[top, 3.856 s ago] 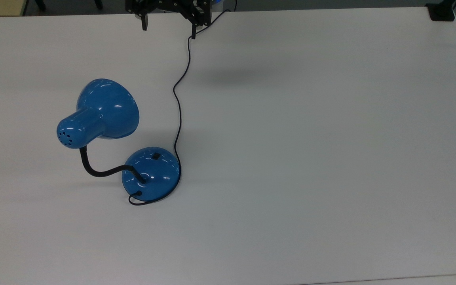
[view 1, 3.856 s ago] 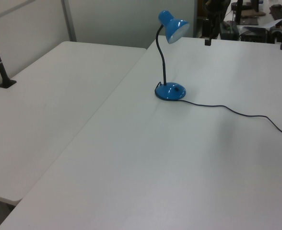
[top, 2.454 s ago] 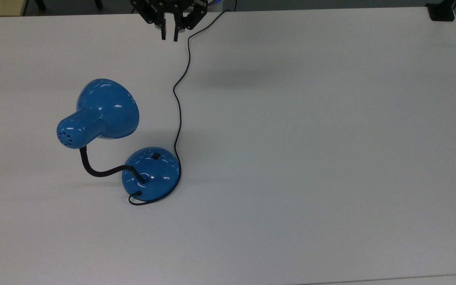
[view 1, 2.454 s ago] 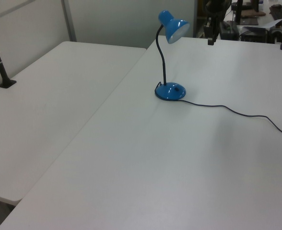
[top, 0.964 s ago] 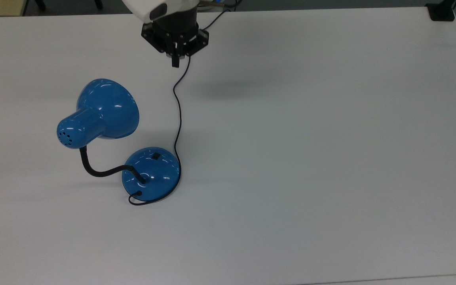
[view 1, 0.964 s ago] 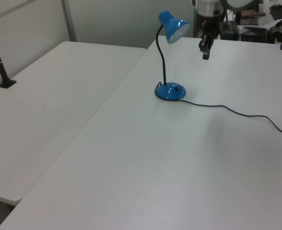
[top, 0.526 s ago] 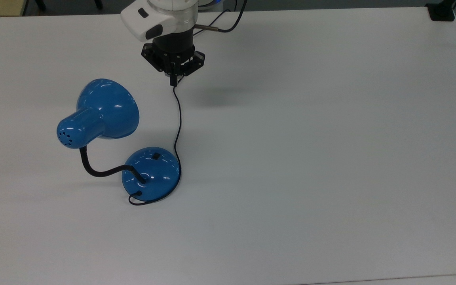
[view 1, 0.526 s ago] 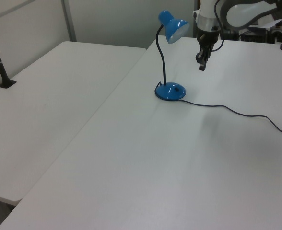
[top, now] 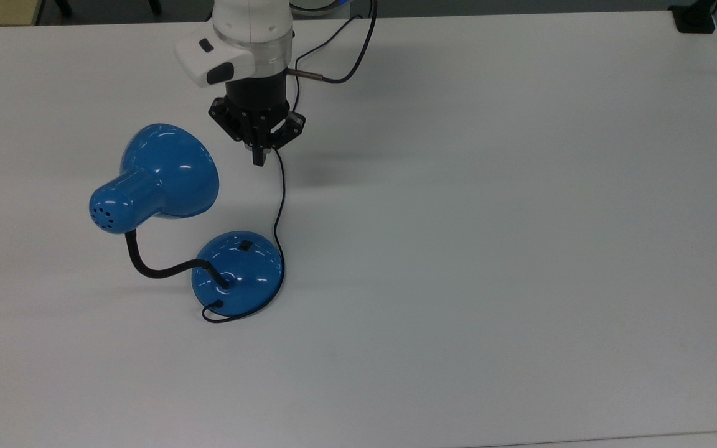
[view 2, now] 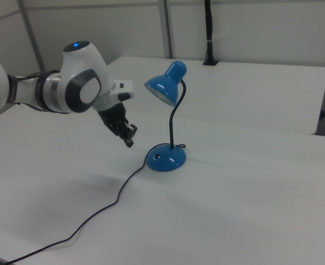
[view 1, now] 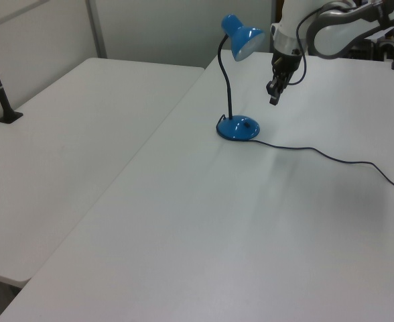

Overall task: Turn on the lamp
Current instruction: 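Move the gripper toward the round blue lamp base and lower it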

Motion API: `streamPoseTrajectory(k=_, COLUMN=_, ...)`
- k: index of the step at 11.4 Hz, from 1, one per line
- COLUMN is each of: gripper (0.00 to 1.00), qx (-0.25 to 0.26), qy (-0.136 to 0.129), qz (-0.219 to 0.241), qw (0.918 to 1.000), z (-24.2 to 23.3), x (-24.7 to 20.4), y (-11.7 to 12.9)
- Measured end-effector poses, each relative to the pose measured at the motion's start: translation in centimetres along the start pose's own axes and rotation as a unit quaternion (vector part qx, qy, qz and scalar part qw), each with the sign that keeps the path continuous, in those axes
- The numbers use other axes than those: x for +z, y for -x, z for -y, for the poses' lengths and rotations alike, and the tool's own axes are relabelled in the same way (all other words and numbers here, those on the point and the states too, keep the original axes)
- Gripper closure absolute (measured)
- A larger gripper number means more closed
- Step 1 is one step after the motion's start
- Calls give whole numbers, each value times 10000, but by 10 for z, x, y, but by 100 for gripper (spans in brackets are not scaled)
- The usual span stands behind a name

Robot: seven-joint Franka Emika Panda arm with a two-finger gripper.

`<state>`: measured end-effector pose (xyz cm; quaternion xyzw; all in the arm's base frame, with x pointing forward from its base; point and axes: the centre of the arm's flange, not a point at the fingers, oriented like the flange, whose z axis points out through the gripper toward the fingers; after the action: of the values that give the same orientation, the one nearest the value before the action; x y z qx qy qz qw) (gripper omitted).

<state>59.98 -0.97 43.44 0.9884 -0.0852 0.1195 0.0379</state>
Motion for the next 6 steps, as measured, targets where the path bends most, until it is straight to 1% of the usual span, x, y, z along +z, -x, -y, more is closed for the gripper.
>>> streamPoseTrajectory(k=3, gripper=99, qx=181, qy=-10, qz=-214, qw=9996, z=-5, x=29, y=-6)
streamPoseTrajectory(k=6, gripper=99, qx=265, qy=137, qz=-422, qw=9987, z=-6, x=67, y=-10)
